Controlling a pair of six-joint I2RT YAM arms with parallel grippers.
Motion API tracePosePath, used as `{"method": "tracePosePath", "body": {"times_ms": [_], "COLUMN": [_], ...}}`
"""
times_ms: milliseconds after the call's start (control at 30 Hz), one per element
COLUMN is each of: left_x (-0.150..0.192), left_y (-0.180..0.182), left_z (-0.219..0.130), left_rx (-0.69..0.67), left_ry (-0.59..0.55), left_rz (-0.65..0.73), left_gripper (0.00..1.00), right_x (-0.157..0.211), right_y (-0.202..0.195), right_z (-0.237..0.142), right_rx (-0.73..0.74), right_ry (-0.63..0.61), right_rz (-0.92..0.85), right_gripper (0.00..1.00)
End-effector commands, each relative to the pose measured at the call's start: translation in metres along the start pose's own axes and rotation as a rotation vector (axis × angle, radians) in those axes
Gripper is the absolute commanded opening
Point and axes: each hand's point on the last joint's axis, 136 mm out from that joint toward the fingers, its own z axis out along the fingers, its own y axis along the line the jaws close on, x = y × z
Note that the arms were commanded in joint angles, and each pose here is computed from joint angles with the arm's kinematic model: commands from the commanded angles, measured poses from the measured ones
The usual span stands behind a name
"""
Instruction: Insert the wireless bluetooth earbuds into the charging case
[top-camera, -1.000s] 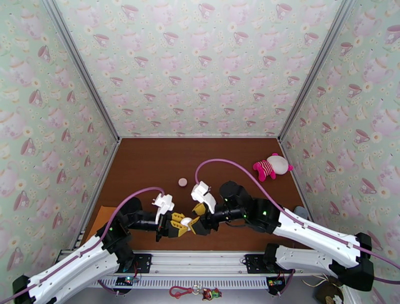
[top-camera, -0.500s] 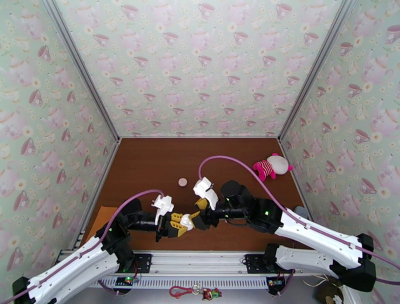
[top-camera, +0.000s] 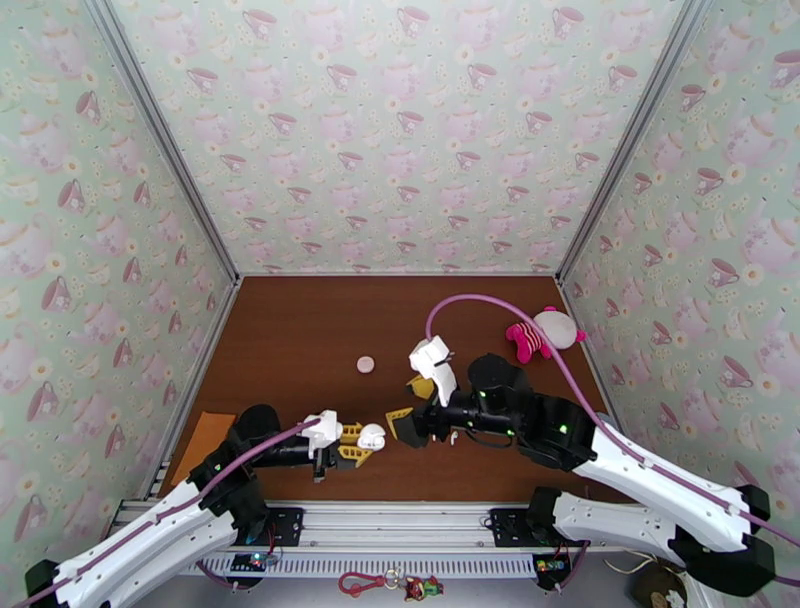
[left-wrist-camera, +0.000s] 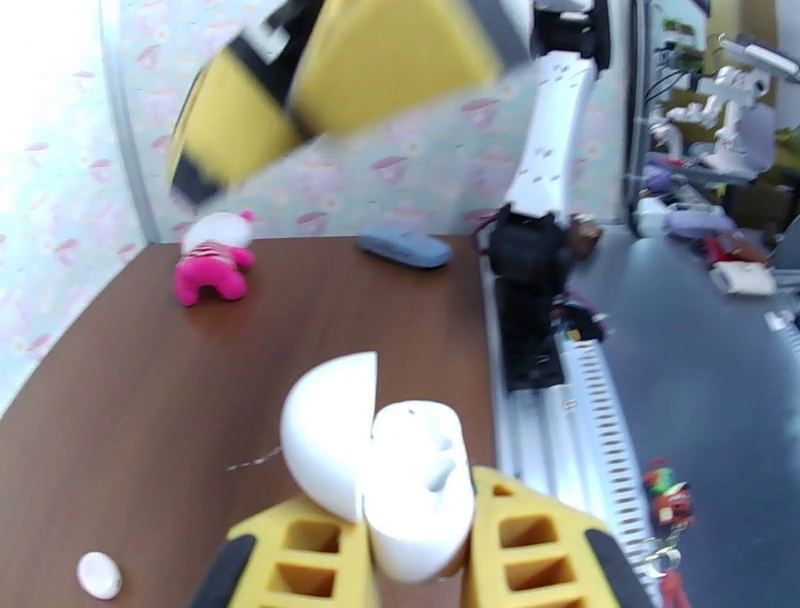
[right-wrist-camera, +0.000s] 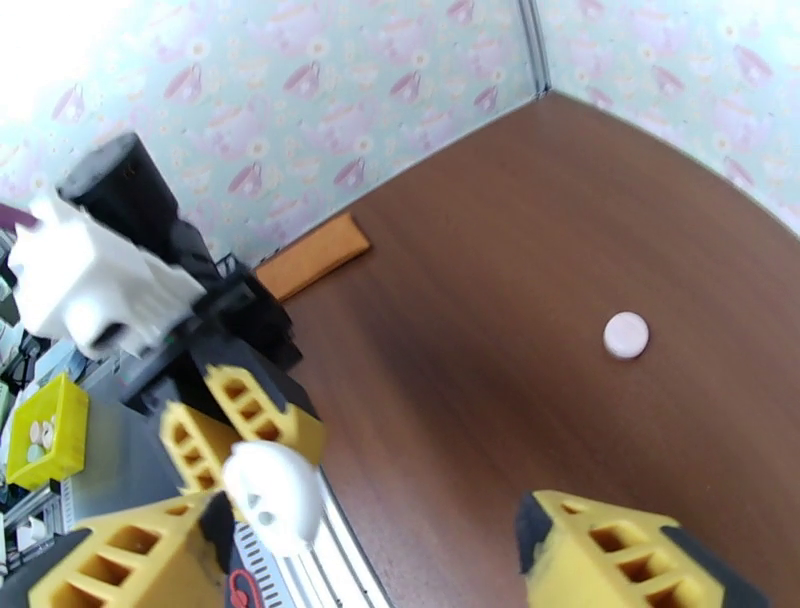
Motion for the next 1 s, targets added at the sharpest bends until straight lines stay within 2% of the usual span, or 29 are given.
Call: {"method": "tracePosePath", "body": {"times_ms": [0, 33, 100, 300, 667, 967], "left_x": [0.009, 0.012, 0.014, 0.027, 0.032, 0.023], "left_y": [0.017, 0.019, 0.021, 0.018, 0.017, 0.018], "left_z": [0.000, 0.000, -0.003, -0.008, -0.012, -0.010], "left_rx": [-0.126, -0.144, -0.172, -0.181, -0.190, -0.182], "left_ry": [0.029, 0.039, 0.044, 0.084, 0.090, 0.047], "left_rz": [0.178, 0.210, 0.234, 0.280, 0.263, 0.241], "left_gripper": [0.00, 0.00, 0.00, 0.00, 0.00, 0.00], "right_x": [-0.017, -0.017, -0.016, -0.013, 0.006, 0.015], "right_y": [-0.005, -0.008, -0.014, -0.027, -0.041, -0.078], "right_z": [-0.016, -0.017, -0.021, -0.026, 0.005, 0.008], "right_rx": [0.047, 0.064, 0.095, 0.154, 0.169, 0.292], "right_ry": [-0.061, -0.061, -0.067, -0.106, -0.016, -0.007], "right_rz": [0.013, 0.019, 0.035, 0.087, 0.078, 0.289], "right_gripper": [0.90, 0.95, 0.99, 0.99, 0.99, 0.99]}}
